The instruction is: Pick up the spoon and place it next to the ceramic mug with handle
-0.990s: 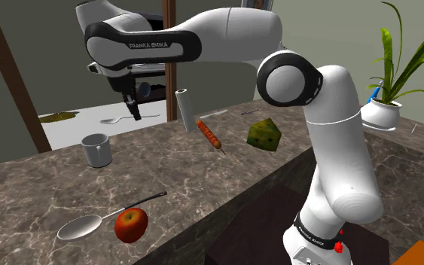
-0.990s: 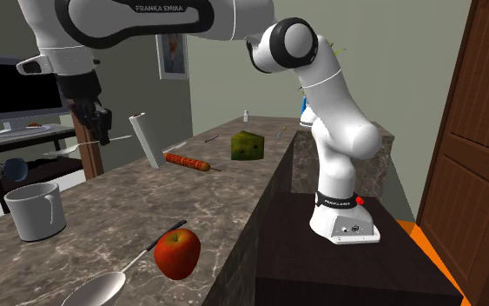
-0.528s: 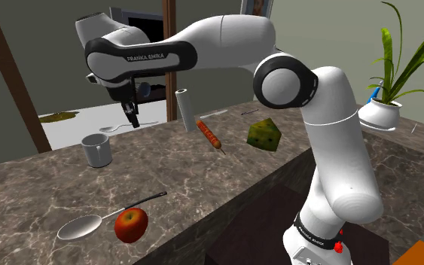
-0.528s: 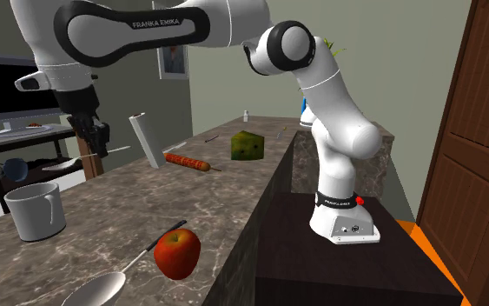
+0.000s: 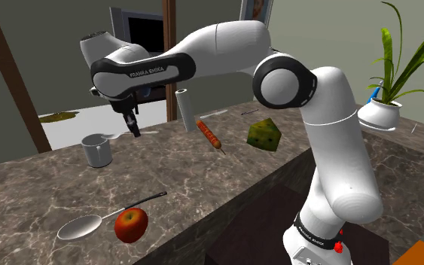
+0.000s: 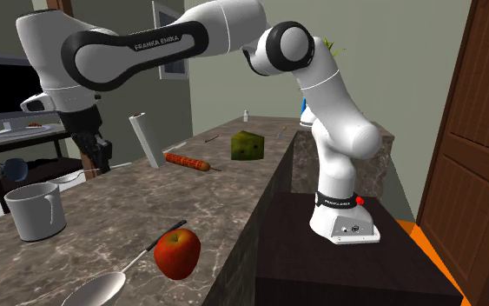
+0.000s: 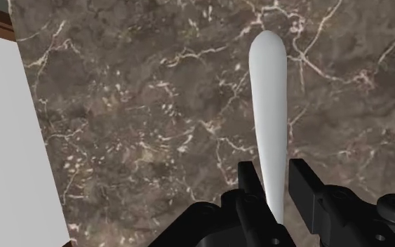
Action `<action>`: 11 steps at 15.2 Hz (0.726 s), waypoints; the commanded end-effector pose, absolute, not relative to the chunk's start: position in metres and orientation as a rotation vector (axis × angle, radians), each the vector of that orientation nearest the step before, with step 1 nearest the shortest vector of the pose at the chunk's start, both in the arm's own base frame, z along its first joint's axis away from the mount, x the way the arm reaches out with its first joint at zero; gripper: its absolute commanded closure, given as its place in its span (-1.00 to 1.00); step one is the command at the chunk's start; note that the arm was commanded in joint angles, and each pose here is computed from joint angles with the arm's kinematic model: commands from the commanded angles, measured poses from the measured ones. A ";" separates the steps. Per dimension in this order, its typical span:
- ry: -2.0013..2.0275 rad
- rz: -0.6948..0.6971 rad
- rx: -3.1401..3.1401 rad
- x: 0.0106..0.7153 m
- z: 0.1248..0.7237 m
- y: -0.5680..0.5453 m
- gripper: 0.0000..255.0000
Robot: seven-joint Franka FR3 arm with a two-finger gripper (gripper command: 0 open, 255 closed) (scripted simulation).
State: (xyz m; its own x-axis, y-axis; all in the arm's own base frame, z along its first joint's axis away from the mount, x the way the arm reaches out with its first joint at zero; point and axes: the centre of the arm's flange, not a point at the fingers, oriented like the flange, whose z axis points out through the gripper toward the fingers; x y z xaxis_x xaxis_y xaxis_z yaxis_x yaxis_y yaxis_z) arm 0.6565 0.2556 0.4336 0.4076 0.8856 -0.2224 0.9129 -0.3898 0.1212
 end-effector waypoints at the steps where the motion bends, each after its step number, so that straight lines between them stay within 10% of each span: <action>1: 1.588 -0.178 2.440 0.656 0.423 0.256 1.00; 11: 1.588 -0.178 2.440 0.656 0.370 0.256 1.00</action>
